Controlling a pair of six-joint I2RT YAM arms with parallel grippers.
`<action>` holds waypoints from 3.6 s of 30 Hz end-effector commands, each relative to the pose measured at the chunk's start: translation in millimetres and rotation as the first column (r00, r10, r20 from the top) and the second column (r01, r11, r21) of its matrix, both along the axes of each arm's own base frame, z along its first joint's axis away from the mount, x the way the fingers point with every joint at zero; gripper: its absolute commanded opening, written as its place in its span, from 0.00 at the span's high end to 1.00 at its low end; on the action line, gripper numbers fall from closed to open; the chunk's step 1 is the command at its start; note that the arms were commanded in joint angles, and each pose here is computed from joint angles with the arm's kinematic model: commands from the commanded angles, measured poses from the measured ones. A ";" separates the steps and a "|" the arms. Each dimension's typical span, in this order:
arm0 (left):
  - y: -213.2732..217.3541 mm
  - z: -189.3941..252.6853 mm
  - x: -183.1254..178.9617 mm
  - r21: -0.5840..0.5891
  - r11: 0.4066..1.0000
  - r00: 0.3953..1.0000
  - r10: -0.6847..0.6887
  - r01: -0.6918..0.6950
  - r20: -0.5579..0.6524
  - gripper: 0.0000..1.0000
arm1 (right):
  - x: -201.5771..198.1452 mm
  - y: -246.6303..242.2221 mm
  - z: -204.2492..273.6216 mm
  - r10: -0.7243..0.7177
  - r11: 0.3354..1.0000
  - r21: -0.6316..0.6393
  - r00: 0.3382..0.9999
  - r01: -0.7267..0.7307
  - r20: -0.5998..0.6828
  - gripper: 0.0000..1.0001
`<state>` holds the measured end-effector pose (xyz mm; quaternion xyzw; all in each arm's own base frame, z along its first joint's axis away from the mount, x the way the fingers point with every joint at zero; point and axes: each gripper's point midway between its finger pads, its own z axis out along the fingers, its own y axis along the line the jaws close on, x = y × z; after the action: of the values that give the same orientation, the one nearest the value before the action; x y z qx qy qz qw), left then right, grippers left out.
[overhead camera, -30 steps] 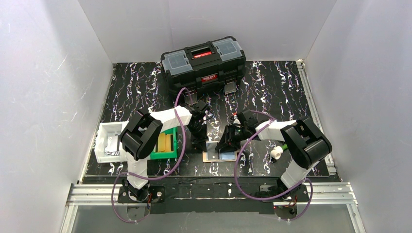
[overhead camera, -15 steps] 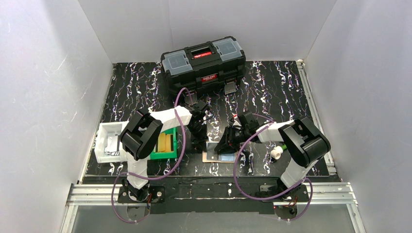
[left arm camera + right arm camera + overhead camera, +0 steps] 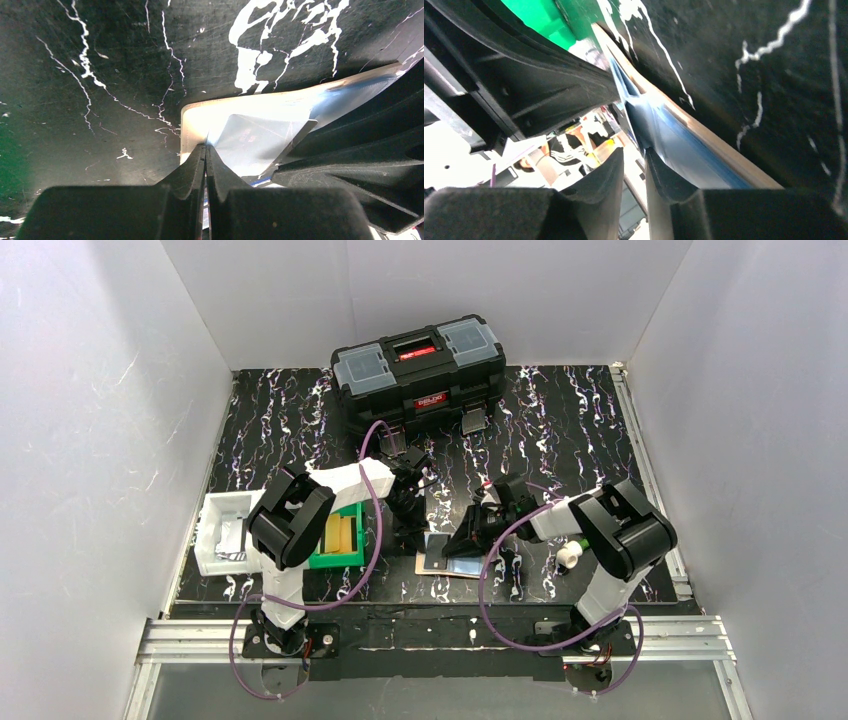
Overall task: Take the credit cards out of the card holder
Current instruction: Remove the credit card from the card holder, then place the credit card in the storage box.
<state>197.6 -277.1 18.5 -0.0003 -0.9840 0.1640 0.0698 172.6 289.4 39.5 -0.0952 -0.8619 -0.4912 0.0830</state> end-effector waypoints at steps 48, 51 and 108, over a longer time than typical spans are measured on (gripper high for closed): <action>25.9 -47.4 -15.2 0.169 0.986 0.999 0.014 -0.005 -0.048 1.00 | 12.6 -30.7 -9.3 -0.156 0.987 0.029 0.987 0.155 0.041 0.93; 25.1 -46.9 -14.1 0.166 0.986 0.999 0.013 -0.006 -0.046 1.00 | 12.3 -34.0 -9.2 -0.151 0.989 0.014 0.987 0.150 0.052 0.95; -29.0 152.4 25.8 -0.674 0.732 0.987 0.157 -0.098 0.027 0.45 | 54.5 -23.1 136.7 -0.197 0.947 0.302 0.941 0.110 0.275 0.99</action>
<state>226.3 -293.2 134.8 0.0537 -0.9014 0.4296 0.0088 217.6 258.8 133.9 -0.1052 -0.8103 -0.5747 -0.0456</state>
